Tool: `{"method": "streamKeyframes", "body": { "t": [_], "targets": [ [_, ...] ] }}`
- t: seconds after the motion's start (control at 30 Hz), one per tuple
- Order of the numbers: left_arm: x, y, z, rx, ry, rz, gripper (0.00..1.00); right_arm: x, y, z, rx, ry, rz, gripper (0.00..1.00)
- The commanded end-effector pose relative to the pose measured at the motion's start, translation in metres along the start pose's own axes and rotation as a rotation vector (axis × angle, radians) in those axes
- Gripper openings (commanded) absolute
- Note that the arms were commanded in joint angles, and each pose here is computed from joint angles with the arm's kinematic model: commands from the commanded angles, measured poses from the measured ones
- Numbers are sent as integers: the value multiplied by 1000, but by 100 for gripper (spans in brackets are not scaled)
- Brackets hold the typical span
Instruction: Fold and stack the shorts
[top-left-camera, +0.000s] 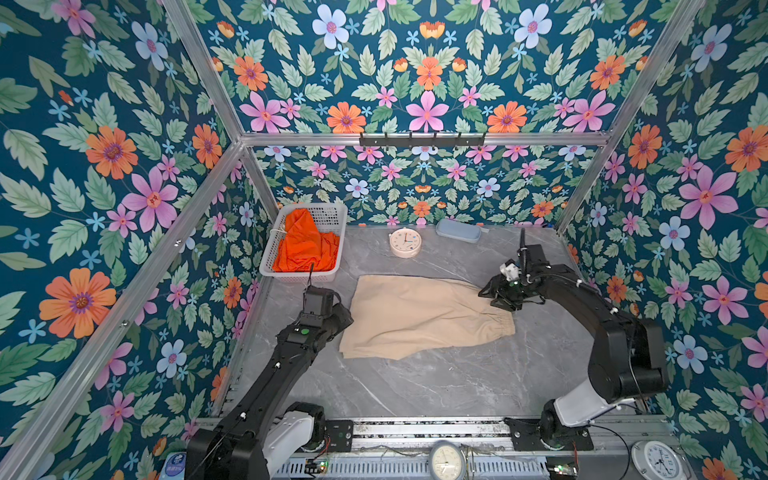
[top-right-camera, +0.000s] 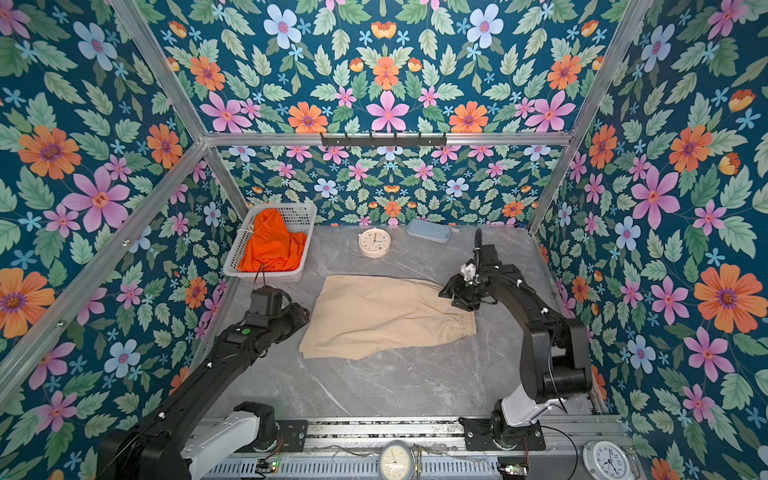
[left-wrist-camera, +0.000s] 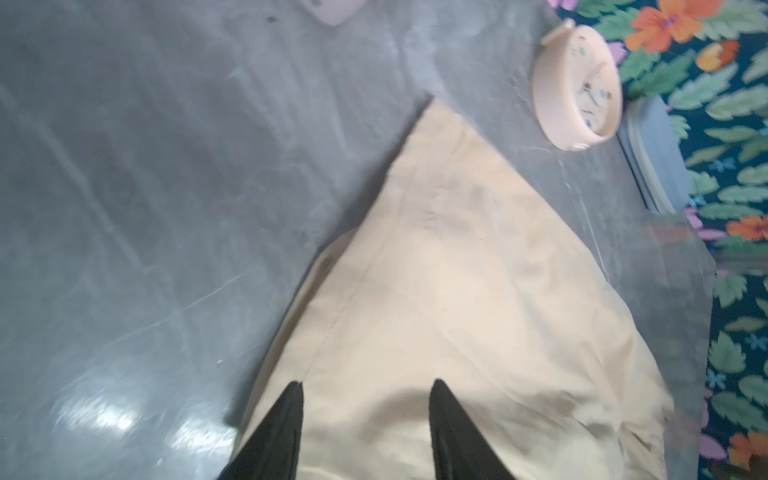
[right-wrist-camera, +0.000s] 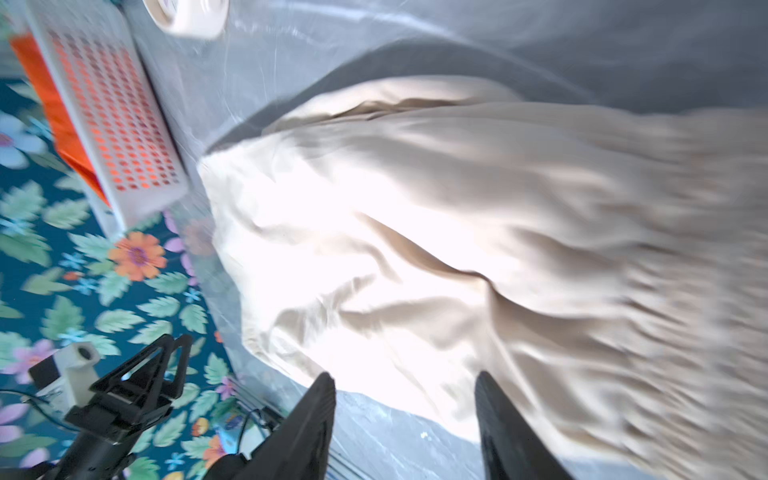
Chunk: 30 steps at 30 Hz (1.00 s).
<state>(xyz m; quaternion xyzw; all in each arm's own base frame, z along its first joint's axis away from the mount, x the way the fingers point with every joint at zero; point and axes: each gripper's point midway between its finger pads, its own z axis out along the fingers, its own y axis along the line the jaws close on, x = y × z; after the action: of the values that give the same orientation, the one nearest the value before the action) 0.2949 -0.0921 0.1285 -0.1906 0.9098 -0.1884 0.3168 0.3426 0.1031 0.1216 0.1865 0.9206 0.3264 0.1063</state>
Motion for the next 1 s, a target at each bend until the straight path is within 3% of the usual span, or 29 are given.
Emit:
{"method": "streamKeyframes", "body": {
  "t": [0.0, 0.17, 0.3, 0.4, 0.57, 0.7, 0.87, 0.97],
  "targets": [
    [-10, -58, 8, 125, -37, 314, 55, -2, -17, -18, -88, -22, 87, 54],
    [20, -162, 25, 306, -44, 782, 60, -14, -67, -49, -175, -129, 271, 53],
    [72, -242, 37, 507, -30, 1147, 65, -17, -94, -67, -215, -193, 359, 52],
    [118, -288, 46, 666, 4, 1348, 67, -16, -104, -75, -227, -222, 388, 53],
    [193, -334, 63, 880, 61, 1620, 69, -12, -116, -81, -242, -266, 433, 53],
    [245, -350, 78, 990, 96, 1762, 71, -8, -119, -80, -251, -282, 446, 53],
    [280, -354, 106, 1013, 160, 1802, 72, -8, -119, -78, -271, -291, 461, 54],
    [291, -347, 127, 962, 161, 1808, 73, -8, -121, -76, -273, -296, 472, 58]
  ]
}}
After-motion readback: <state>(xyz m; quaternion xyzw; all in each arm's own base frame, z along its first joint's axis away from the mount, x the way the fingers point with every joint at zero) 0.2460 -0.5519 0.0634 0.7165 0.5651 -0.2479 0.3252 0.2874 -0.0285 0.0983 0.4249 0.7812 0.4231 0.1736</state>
